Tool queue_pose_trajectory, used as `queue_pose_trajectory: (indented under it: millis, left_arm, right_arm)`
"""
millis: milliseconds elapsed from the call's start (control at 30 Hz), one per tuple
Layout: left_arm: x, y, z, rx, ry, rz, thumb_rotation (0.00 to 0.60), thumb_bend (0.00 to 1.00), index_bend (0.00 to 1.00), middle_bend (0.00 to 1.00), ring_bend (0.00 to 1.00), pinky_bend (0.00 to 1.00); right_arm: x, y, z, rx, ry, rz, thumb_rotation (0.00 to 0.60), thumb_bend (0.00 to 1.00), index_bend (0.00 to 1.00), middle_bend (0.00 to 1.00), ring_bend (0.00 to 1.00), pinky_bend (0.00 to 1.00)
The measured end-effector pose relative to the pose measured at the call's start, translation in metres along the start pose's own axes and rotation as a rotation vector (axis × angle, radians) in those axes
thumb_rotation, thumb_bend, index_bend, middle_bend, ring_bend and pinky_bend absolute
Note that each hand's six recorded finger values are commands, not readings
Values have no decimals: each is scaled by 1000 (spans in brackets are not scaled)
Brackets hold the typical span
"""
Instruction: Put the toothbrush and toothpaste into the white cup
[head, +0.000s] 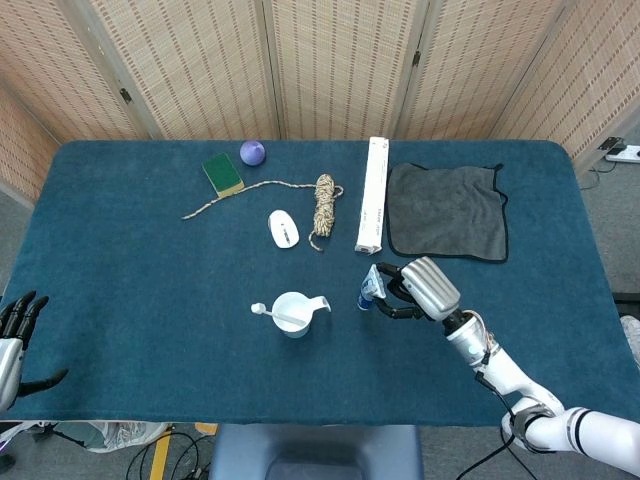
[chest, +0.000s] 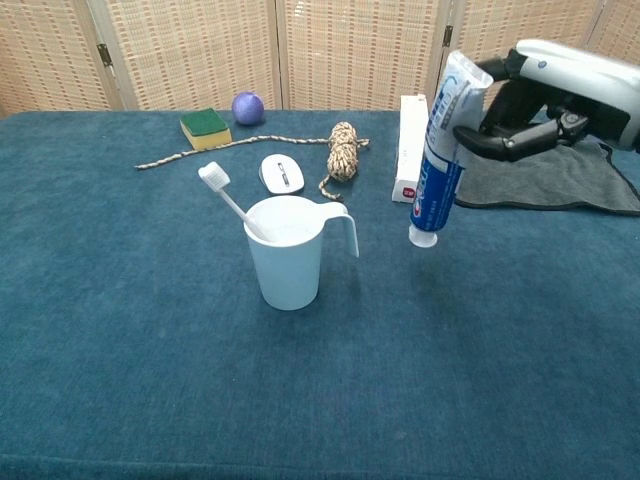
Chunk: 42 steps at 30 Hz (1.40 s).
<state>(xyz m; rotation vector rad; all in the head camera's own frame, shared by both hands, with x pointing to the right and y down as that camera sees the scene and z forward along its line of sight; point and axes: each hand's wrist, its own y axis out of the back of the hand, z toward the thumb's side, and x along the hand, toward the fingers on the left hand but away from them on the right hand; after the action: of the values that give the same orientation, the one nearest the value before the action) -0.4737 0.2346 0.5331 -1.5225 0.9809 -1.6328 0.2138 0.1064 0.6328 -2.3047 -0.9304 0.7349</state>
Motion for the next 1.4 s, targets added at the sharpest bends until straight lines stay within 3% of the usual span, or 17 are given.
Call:
queue_pose_trajectory:
  millis: [367,533,1100,1400]
  left_arm:
    - [2,2,2,0,-8,7,600,117,87,61,105,368]
    - [1,3,0,0,-4,7,600,117,87,62,105,368]
    - [-1,1,-6,-5,11,5,600,117,87,61,105,368]
    - [0,-1,-7,-4,11,1,600,117,87,62,105,368]
  right_arm:
    - [-33,11,64,-178,134,-57,600,671,756,999,1000,1000]
    - [-49,10,81,-203,139,-42,600,665,756,999,1000,1000]
    - [-78,-40,86,-148,111,76,600,650,757,996,1000,1000]
    - [-83,-63,80,-140,91,118,600,527,757,985,1000,1000]
